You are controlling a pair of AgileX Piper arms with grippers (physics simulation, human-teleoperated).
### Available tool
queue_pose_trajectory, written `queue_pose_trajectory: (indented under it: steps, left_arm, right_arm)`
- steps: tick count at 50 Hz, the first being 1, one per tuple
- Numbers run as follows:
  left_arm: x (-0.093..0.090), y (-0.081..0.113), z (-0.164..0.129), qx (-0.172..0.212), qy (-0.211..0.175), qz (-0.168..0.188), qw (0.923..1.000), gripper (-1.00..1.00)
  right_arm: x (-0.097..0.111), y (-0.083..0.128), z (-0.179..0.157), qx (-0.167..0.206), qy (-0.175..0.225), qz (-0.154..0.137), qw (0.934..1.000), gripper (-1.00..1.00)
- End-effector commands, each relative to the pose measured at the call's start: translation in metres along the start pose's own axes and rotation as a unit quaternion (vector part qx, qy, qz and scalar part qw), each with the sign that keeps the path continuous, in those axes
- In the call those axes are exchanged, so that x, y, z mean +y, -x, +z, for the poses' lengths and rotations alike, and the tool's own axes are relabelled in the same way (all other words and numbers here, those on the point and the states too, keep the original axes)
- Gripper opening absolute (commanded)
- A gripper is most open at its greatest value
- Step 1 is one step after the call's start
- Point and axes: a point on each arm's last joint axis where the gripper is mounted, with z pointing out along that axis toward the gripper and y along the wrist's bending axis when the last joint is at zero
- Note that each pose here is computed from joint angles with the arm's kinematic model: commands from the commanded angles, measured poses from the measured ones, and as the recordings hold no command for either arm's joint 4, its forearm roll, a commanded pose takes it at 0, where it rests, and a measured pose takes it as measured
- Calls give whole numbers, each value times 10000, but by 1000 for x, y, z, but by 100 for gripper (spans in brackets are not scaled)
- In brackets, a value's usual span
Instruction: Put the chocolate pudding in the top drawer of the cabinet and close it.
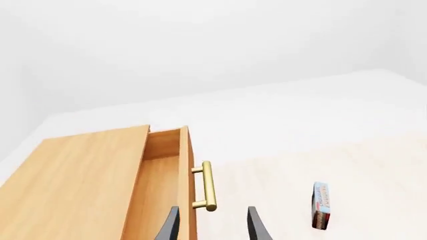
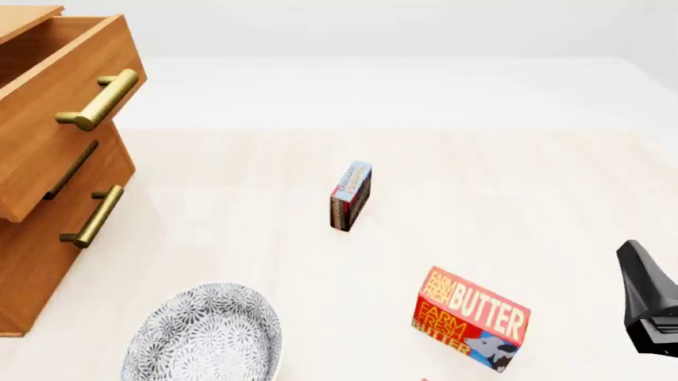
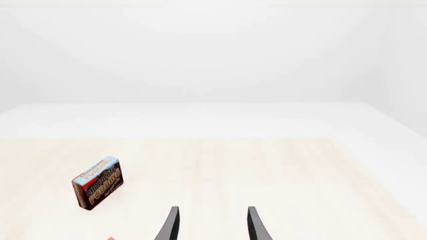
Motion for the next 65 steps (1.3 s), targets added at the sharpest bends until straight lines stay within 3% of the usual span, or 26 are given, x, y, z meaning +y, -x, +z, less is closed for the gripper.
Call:
queue_pose_trajectory:
  steps: [1, 5, 12, 17, 23, 31, 33, 47, 65]
  left_arm:
    - [3, 22, 15, 324, -10, -90, 9994, 100]
    - [3, 23, 25, 558, -42, 22, 9984, 100]
    - [5, 30, 44, 1026, -11, -138, 9946, 100]
    - [13, 36, 51, 1316, 250, -175, 9908, 100]
    - [14, 43, 54, 1497, 256, -232, 9881, 100]
    - [17, 41, 66, 1822, 272, -229, 9826, 100]
    - [16, 36, 72, 1962, 225, -73, 9803, 100]
    - [24, 23, 77, 2257, 539, -428, 9718, 100]
    - [25, 12, 99, 2466, 536, -672, 9653, 100]
  right_arm:
    - [0, 0, 0, 0, -1, 0, 10000, 100]
    - [0, 0, 0, 0, 0, 0, 10000, 100]
    - [0, 0, 0, 0, 0, 1, 10000, 100]
    - [0, 0, 0, 0, 0, -1, 10000, 100]
    - [0, 0, 0, 0, 0, -2, 10000, 100]
    - [0, 0, 0, 0, -1, 0, 10000, 100]
    - [0, 0, 0, 1, 0, 0, 10000, 100]
    - [0, 0, 0, 0, -1, 0, 10000, 100]
    - [0, 0, 0, 0, 0, 0, 10000, 100]
